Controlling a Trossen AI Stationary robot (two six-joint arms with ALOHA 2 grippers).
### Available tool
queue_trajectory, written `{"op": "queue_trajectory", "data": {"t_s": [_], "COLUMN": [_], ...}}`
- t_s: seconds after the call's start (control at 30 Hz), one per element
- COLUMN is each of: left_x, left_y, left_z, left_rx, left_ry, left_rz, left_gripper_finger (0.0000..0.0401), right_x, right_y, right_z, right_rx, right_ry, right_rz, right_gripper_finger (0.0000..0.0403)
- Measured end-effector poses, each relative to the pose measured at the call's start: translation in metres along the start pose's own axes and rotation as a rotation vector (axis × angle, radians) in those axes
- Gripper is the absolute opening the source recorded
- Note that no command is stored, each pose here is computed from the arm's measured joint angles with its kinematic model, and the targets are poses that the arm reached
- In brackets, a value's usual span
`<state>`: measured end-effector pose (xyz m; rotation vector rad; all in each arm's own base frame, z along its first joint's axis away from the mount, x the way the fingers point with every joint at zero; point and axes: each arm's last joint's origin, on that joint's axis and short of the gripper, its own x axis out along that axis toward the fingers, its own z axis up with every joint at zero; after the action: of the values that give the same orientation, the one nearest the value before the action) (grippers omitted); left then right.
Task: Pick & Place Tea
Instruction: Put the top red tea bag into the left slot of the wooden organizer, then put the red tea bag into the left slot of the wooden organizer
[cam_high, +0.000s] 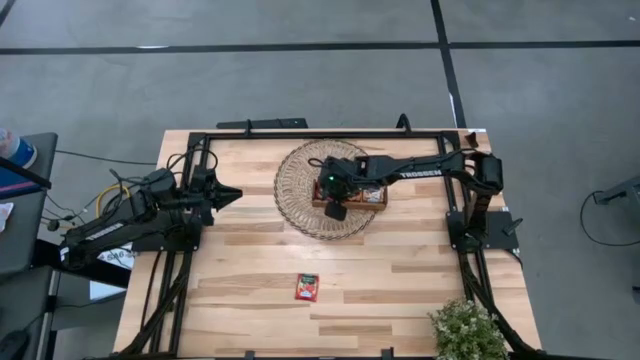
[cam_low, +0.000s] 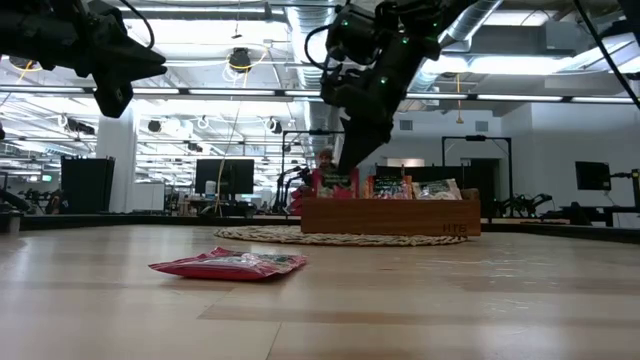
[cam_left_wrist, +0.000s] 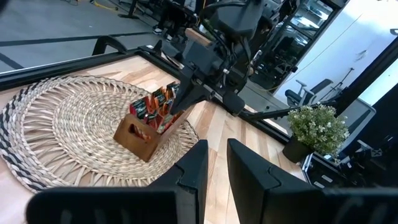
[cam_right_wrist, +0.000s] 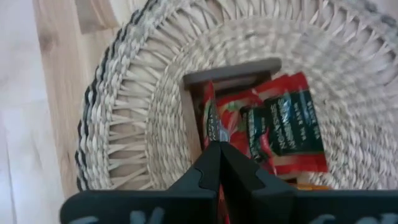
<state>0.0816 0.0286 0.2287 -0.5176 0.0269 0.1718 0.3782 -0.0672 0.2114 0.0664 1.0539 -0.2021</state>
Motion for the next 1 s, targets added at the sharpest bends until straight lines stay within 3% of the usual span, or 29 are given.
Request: {"op": "queue_trajectory", "data": {"t_s": [0.2, 0.47, 0.73, 0.83, 1.0], "left_x": [0.0, 0.0, 0.0, 0.0, 0.0], "left_y": [0.0, 0.0, 0.0, 0.0, 0.0], "left_z": [0.0, 0.0, 0.0, 0.0, 0.0], "left_rx": [0.001, 0.001, 0.004, 0.005, 0.007], "left_ry": [0.0, 0.0, 0.0, 0.0, 0.001], "left_rz": [0.0, 0.0, -0.001, -0.001, -0.002], "left_gripper_finger": [0.005, 0.005, 0.005, 0.005, 0.005], "right_x": [0.0, -0.002, -0.05, -0.075, -0.102], "right_y": [0.001, -0.002, 0.001, 0.021, 0.091], "right_z": [-0.001, -0.003, 0.023, 0.039, 0.049], "right_rx": [0.016, 0.055, 0.056, 0.06, -0.1], "right_ry": [0.014, 0.043, 0.053, 0.021, -0.085], "right_rz": [0.026, 0.024, 0.034, 0.154, 0.362], "right_gripper_finger": [0.0019, 0.0085, 0.0112, 0.0112, 0.0111]}}
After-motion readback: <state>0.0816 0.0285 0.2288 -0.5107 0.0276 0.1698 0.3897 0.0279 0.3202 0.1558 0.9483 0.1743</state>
